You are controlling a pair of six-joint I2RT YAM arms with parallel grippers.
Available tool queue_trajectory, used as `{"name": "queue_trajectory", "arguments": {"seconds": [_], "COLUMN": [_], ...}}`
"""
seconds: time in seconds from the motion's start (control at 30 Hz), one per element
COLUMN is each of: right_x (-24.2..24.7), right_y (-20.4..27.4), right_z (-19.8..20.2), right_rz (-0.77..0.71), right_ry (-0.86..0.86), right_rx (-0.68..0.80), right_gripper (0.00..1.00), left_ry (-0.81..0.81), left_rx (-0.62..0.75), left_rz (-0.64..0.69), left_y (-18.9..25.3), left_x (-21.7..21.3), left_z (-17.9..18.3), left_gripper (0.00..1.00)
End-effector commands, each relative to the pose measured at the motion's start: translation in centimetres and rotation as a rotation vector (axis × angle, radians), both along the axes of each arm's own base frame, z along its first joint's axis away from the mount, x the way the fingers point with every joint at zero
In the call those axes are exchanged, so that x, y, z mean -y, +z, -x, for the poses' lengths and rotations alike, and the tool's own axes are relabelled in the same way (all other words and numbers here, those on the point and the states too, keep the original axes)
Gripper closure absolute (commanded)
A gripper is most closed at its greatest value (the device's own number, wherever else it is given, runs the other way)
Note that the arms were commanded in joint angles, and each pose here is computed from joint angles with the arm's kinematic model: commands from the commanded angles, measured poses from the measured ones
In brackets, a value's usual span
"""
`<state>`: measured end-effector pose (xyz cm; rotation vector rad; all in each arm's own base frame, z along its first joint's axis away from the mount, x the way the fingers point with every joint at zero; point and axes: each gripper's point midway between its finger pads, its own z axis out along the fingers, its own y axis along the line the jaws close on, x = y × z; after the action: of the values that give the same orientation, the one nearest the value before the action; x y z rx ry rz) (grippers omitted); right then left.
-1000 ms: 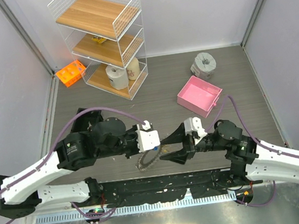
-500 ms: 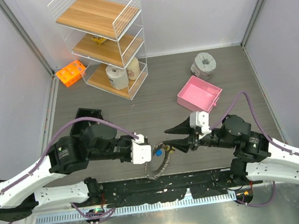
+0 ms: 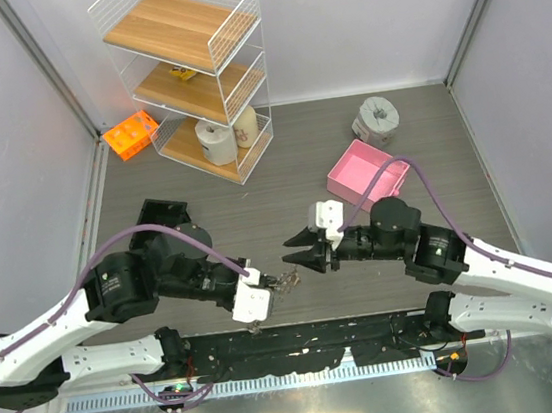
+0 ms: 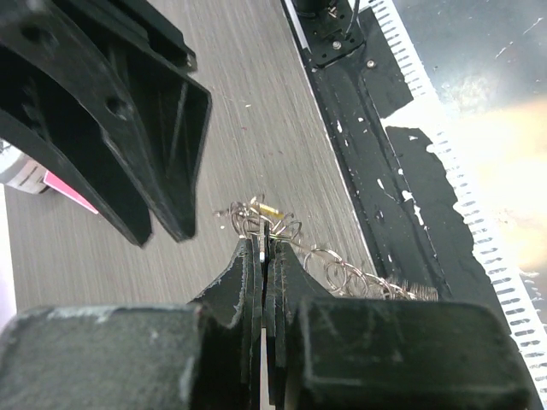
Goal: Remove the keys from the keyring
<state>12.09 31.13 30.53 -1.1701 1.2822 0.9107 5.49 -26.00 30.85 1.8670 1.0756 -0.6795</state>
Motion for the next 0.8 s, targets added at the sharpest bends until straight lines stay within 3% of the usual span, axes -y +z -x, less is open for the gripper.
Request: {"name": "queue_trajectory", "arguments": {"seconds": [0.0,0.37,0.77], "right_x": [-1.5,-1.9,-3.1], "right_y": [1.8,1.4,2.7], "right_z": [1.8,6.2,6.4], "right_rz": [-0.022,-0.036,-0.118], "right_ry": [0.149,0.401,0.435], "right_rx": [0.025,-0.036,-0.069], "right_gripper": [0.64,0.64,0.64], "left_ry": [-0.061,-0.011,-0.032], "left_rx": [0.044,0.095,0.096], "left_rz": [0.12,0.106,0.105], "left_y": [3.7,4.2,4.4], "left_x": [0.1,-0.7,-0.7], "left_z": [0.8,-0.3,0.0], "left_gripper": [1.0,1.0,1.0]}}
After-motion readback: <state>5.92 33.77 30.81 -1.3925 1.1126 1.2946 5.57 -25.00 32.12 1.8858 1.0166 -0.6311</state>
